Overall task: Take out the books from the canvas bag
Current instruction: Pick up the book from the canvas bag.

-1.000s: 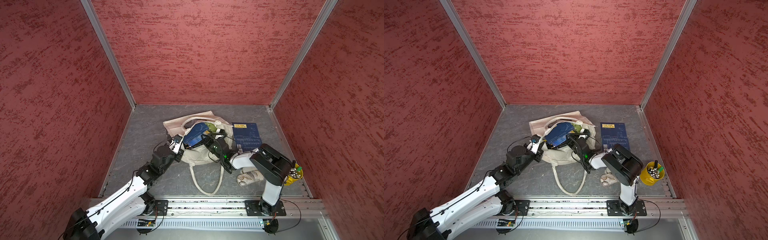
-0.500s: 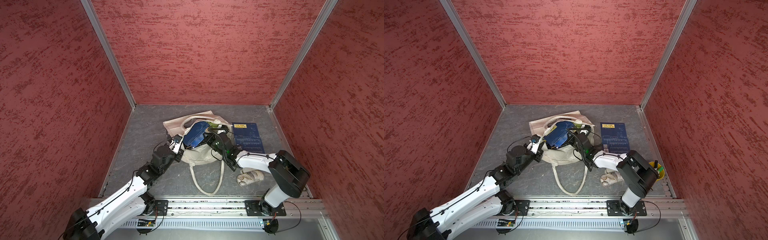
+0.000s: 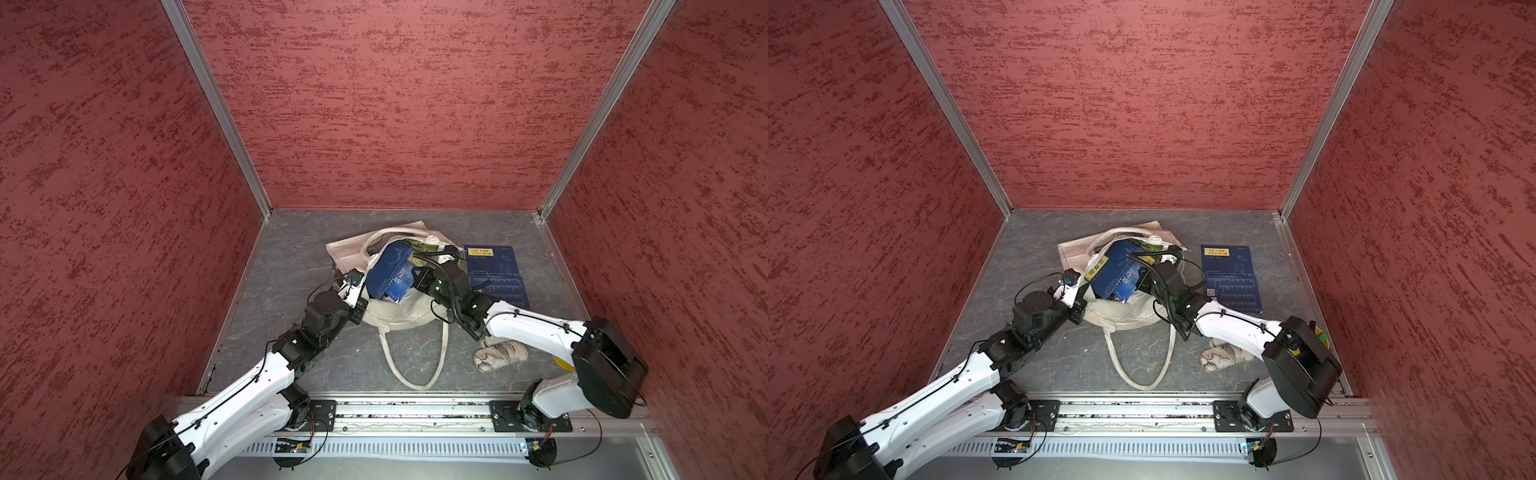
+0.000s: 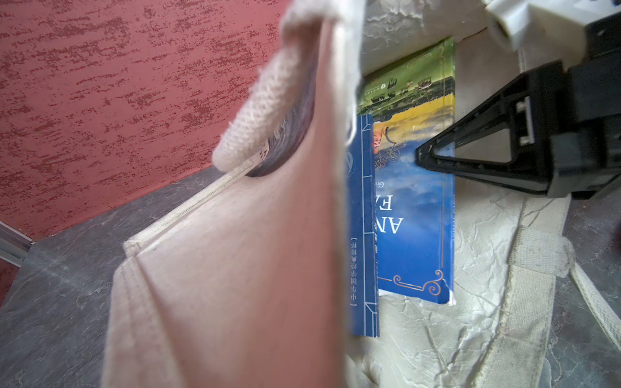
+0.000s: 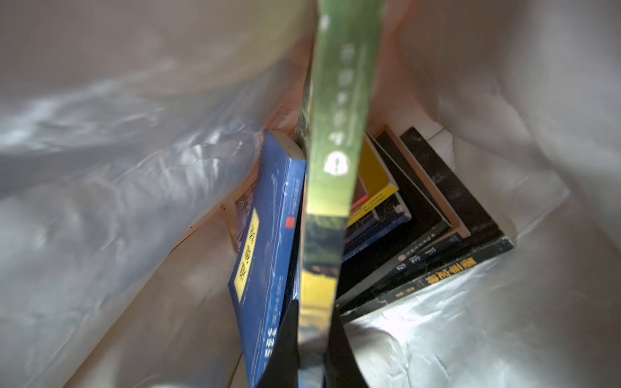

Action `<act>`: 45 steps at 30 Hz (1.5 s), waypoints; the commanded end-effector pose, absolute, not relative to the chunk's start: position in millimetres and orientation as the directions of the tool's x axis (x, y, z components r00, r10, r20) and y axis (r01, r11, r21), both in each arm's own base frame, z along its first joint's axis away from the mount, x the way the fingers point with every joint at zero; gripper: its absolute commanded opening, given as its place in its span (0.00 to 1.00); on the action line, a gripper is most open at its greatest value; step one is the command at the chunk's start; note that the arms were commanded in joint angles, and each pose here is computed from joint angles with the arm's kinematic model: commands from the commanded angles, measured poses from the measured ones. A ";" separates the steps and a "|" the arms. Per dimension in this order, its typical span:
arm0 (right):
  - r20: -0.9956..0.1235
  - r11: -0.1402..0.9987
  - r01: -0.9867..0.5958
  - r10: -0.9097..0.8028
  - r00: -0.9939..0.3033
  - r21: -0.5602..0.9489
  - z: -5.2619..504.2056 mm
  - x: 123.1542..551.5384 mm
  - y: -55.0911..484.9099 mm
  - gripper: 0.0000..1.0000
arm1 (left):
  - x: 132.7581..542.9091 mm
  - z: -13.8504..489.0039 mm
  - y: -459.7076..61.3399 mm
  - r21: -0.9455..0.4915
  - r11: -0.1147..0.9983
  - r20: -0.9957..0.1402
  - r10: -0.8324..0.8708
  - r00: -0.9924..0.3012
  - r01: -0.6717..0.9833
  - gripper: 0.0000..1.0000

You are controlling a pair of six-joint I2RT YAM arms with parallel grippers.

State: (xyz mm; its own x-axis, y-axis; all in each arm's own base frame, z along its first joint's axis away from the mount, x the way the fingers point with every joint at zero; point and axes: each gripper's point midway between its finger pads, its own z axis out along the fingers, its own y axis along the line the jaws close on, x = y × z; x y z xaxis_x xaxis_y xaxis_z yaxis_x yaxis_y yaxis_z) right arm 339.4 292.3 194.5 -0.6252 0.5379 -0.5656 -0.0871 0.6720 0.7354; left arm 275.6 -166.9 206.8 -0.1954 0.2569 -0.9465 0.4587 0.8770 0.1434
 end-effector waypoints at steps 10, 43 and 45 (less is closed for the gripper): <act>-0.643 0.564 -0.339 0.521 -0.561 0.753 289.4 316.1 302.2 0.00 | 282.0 252.5 -169.3 0.095 0.895 -0.984 0.152 -0.098 0.436 0.00; -0.797 0.345 -0.739 0.431 -0.424 0.579 398.6 227.8 291.5 0.00 | 286.5 247.0 -168.8 0.049 0.904 -0.982 0.121 -0.144 0.425 0.00; -0.789 0.360 -0.734 0.481 -0.383 0.576 408.0 230.2 281.3 0.00 | 286.6 246.6 -168.3 0.048 0.905 -0.982 0.121 -0.146 0.423 0.00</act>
